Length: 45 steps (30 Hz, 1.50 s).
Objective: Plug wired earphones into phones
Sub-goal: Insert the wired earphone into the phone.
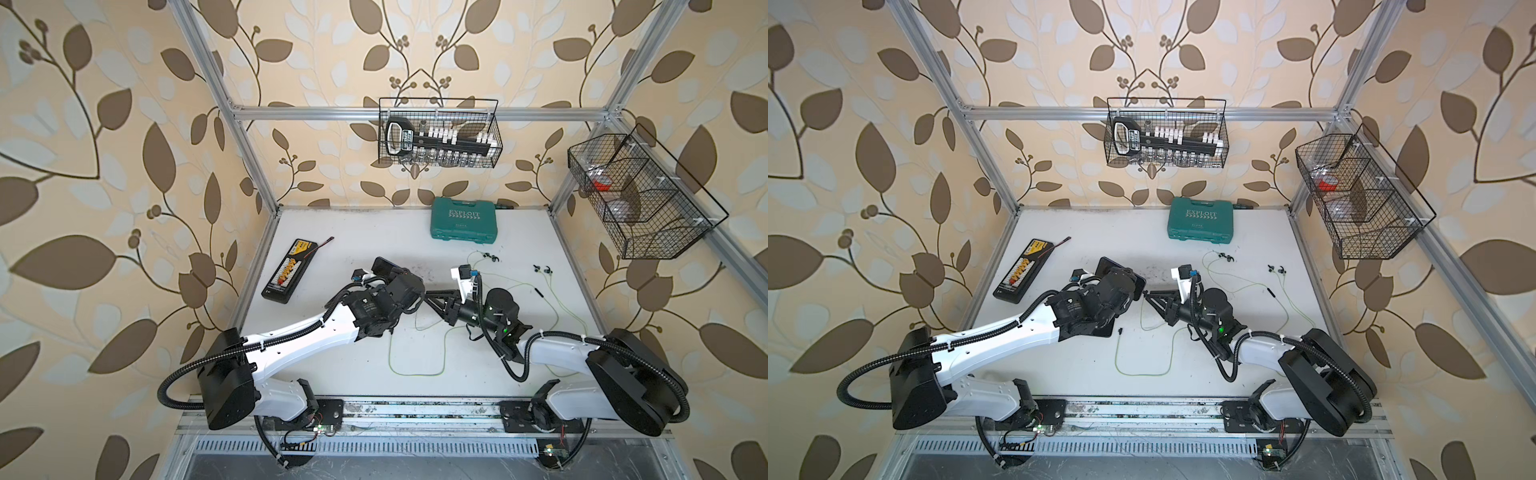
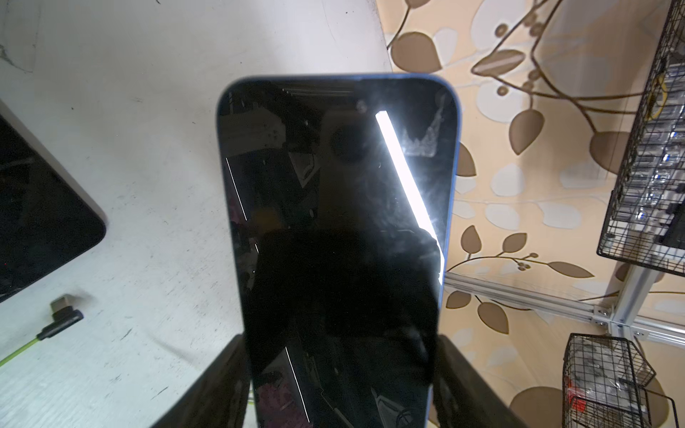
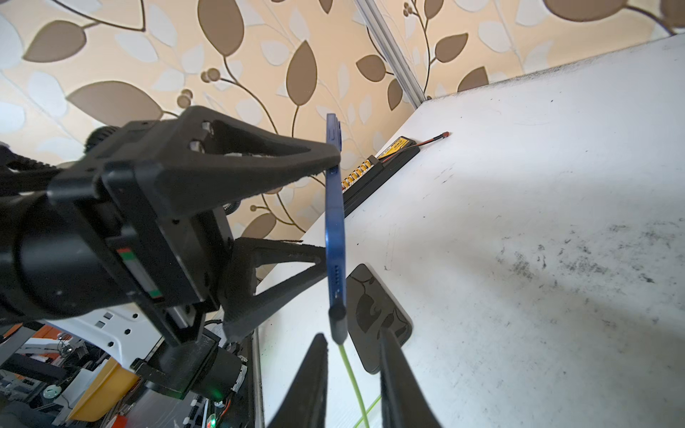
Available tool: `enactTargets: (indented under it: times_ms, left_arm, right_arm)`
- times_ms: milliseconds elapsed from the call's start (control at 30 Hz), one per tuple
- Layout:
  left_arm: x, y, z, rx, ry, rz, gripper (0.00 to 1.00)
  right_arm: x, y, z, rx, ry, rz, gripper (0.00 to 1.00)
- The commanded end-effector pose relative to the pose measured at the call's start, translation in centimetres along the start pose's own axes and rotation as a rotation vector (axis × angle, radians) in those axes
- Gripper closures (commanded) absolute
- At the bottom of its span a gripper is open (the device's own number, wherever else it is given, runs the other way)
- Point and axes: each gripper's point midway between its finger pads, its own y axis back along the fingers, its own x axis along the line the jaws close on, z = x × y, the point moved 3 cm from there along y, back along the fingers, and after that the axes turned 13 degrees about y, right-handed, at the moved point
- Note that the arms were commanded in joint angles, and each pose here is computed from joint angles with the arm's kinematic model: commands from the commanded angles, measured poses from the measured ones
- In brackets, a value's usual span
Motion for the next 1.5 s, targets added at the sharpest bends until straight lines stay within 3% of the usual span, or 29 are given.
enactTargets:
  times_ms: [0, 333, 500, 733, 1000, 1267, 1400, 1467]
  left_arm:
    - [-2.9, 0.8, -0.4, 0.016, 0.034, -0.078, 0.42]
    - [-1.8, 0.1, -1.0, 0.036, 0.030, -0.048, 0.42]
    - [-1.9, -0.1, -1.3, 0.053, 0.038, -0.047, 0.43]
    - [-1.6, -0.2, -1.8, 0.082, 0.077, -0.031, 0.43]
    - [-0.6, -0.3, -3.9, 0.207, 0.174, 0.017, 0.43]
    - [-1.6, 1.2, -6.8, 0.284, 0.110, -0.009, 0.43]
    - [-1.4, 0.9, -5.7, 0.210, 0.075, -0.002, 0.43]
    - [-1.1, 0.7, -4.4, 0.131, 0.059, -0.012, 0.42]
  right_arm:
    - [0.2, -0.4, 1.2, -0.031, 0.013, 0.010, 0.79]
    - [0.1, -0.6, 1.2, -0.024, 0.006, 0.009, 0.86]
    - [0.0, -0.8, 1.0, -0.014, 0.001, 0.007, 0.96]
    - [0.1, -1.1, 0.7, -0.001, -0.002, 0.012, 1.00]
    - [-0.1, -1.3, 0.6, -0.001, -0.009, -0.008, 1.00]
    - [-0.2, -1.3, 0.6, 0.004, 0.003, -0.020, 1.00]
    - [-0.3, -1.1, 0.7, 0.000, 0.017, -0.037, 1.00]
    - [-0.3, -0.8, 1.0, -0.009, 0.028, -0.047, 0.93]
